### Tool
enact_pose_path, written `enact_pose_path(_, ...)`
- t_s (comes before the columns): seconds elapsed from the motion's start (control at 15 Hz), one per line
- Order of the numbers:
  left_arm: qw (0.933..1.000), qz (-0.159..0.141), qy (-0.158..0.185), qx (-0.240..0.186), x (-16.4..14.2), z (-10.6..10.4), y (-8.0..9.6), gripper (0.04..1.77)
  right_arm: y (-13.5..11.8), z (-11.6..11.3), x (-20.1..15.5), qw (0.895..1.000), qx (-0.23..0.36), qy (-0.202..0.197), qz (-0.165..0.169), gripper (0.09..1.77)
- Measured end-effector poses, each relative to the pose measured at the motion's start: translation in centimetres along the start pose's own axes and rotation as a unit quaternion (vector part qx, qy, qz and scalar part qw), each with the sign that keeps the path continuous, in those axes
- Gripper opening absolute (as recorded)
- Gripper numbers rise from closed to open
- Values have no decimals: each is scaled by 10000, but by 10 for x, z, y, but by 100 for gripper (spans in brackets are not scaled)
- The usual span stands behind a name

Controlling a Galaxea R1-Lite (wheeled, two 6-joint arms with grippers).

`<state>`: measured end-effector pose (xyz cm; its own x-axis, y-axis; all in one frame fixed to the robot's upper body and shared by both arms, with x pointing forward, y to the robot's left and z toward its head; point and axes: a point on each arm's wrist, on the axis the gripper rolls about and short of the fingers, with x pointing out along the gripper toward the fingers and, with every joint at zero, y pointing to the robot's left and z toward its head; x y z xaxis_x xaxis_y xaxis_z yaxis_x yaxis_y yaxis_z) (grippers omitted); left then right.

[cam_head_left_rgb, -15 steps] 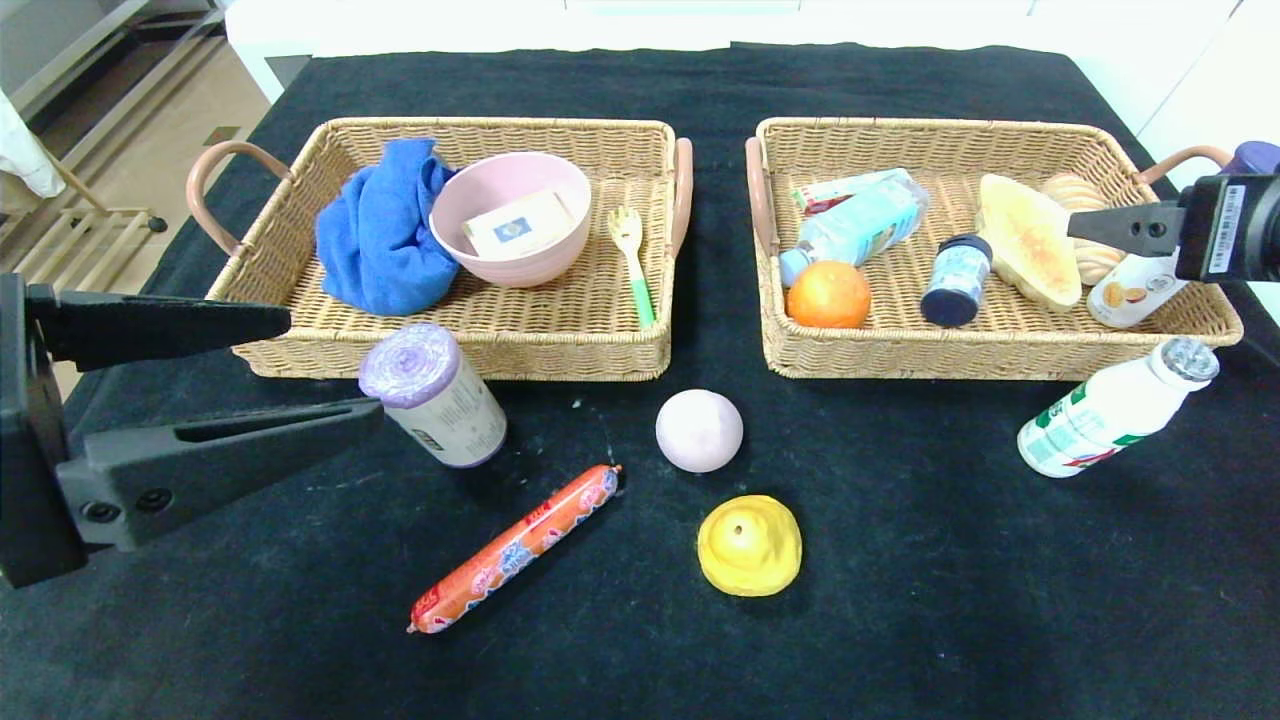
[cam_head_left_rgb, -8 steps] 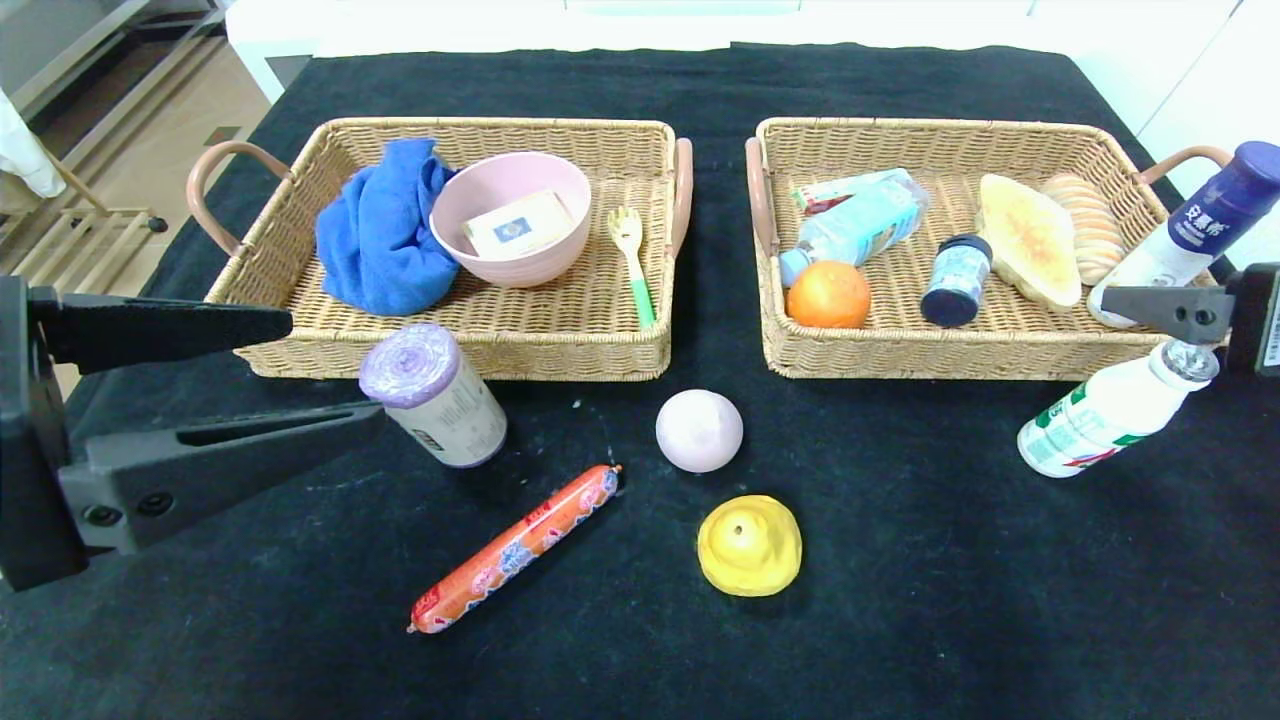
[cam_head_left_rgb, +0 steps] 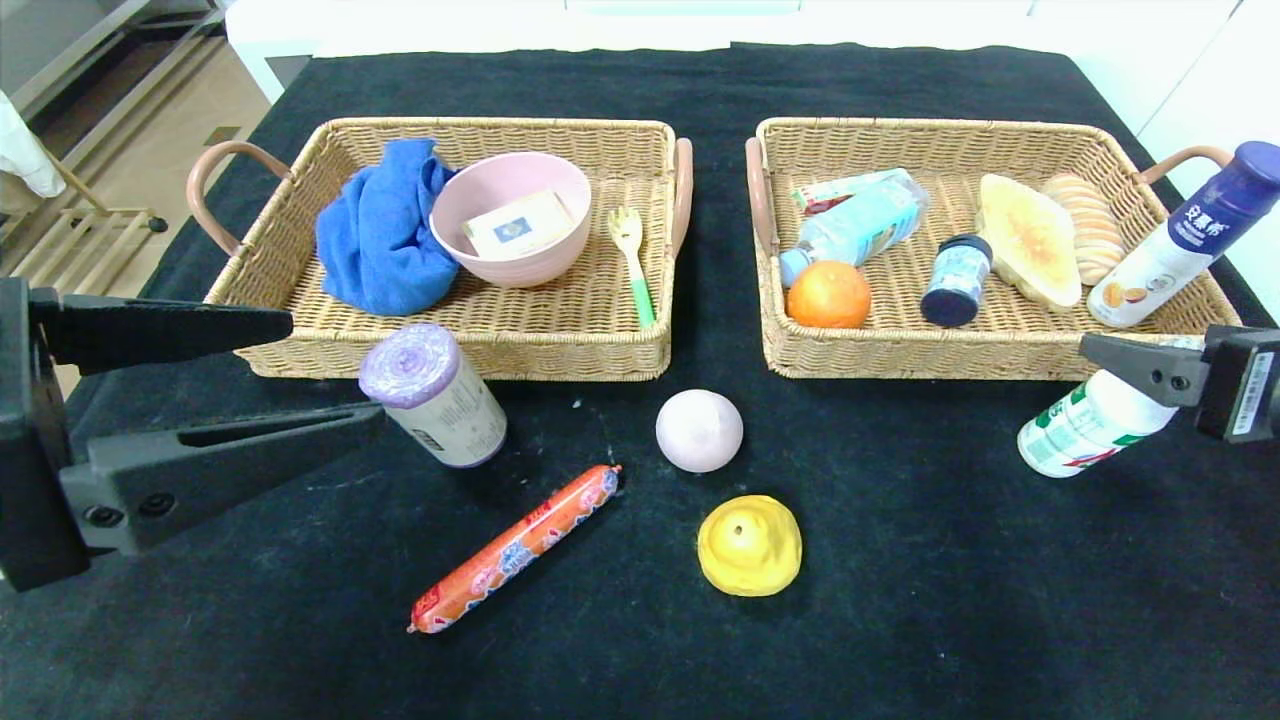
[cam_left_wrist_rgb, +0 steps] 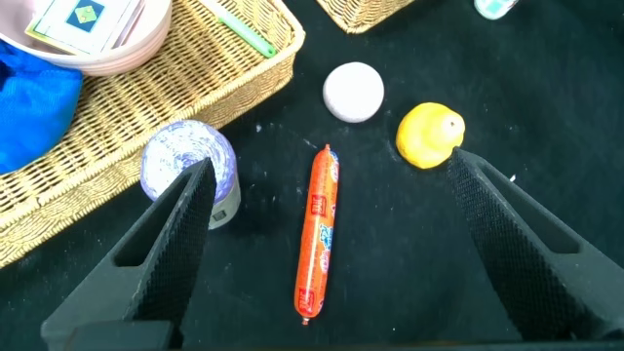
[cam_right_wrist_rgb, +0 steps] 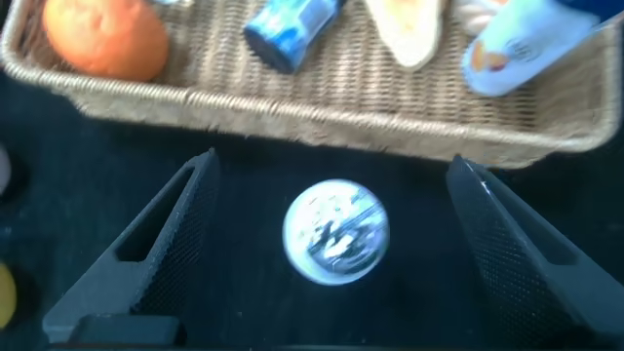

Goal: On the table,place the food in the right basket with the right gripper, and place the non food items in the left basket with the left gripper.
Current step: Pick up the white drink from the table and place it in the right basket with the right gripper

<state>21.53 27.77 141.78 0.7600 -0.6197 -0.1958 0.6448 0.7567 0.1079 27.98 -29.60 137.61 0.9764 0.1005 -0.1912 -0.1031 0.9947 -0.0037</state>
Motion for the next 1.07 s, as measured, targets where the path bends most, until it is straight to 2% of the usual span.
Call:
enact_pose_path(0.27, 10000, -6, 7, -3, 0, 0, 0, 172, -1, -15, 1, 9995, 47, -317, 86, 170)
enact_pose_path(0.53, 10000, -8, 9, -3, 0, 0, 0, 172, -2, -31, 5, 9995, 74, -310, 56, 170)
enact_pose_path(0.87, 10000, -10, 10, -3, 1, 0, 0, 172, -4, -41, 17, 9983, 156, -569, -9, 170)
enact_pose_path(1.07, 10000, -8, 10, -6, 0, -1, 0, 172, -4, -50, 25, 9985, 155, -531, -24, 170)
